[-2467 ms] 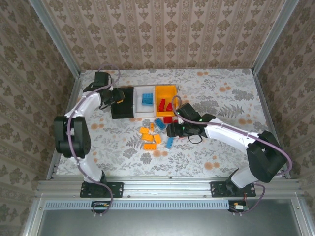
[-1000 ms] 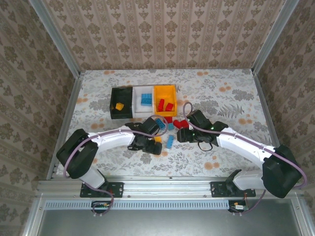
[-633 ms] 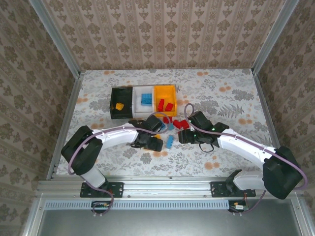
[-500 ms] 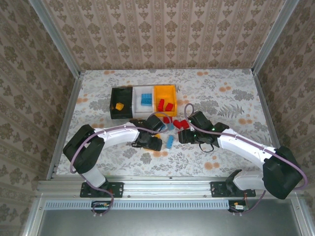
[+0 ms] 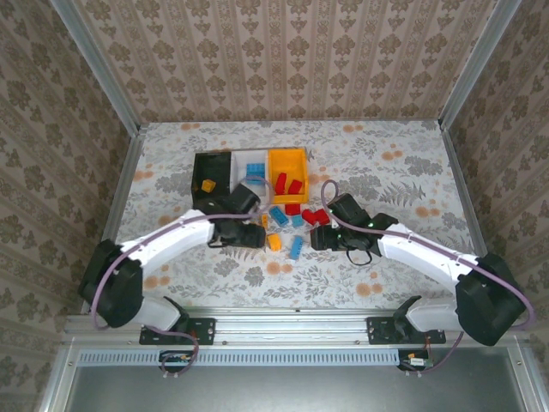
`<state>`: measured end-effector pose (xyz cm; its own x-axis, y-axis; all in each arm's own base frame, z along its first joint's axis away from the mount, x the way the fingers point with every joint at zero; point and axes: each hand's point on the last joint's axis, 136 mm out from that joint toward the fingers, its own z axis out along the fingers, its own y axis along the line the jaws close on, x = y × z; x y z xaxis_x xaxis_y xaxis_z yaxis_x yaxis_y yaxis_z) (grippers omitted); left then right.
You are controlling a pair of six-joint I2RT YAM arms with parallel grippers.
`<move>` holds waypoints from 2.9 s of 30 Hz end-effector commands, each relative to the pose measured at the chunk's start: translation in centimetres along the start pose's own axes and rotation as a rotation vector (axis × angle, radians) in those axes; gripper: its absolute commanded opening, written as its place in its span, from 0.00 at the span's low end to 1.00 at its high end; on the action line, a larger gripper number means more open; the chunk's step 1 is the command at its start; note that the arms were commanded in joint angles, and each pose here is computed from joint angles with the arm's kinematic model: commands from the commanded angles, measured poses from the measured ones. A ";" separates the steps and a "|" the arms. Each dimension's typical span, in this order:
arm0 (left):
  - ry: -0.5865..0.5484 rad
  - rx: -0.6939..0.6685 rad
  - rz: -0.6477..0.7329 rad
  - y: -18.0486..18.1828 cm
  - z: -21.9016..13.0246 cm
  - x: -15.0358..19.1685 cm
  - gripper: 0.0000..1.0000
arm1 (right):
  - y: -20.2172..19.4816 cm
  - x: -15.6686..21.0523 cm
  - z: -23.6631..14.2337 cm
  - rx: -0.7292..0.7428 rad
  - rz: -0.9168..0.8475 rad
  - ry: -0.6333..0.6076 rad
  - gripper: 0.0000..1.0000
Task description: Sort the legos into containers by color
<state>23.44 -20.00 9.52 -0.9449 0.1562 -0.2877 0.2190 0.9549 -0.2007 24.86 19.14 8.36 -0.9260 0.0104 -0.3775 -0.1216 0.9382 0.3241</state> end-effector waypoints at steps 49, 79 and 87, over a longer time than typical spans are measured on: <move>-0.225 0.038 -0.071 7.7 -9.0 -10.1 0.93 | 14.9 -12.7 3.0 -0.077 -0.132 -0.032 0.26; 0.011 -0.228 0.029 6.1 -2.0 3.4 0.90 | 10.5 -12.2 1.2 -0.127 -0.065 -0.040 0.56; 0.084 -0.293 -0.149 10.7 -1.7 5.7 0.93 | 8.2 -8.0 1.4 -0.136 -0.030 -0.005 0.57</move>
<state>20.87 -9.97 7.96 -0.9664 0.0681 -0.2480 0.0678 0.9977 0.0097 32.05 26.88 11.43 -0.9306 -0.0403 -0.3638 -0.1880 0.9055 0.3805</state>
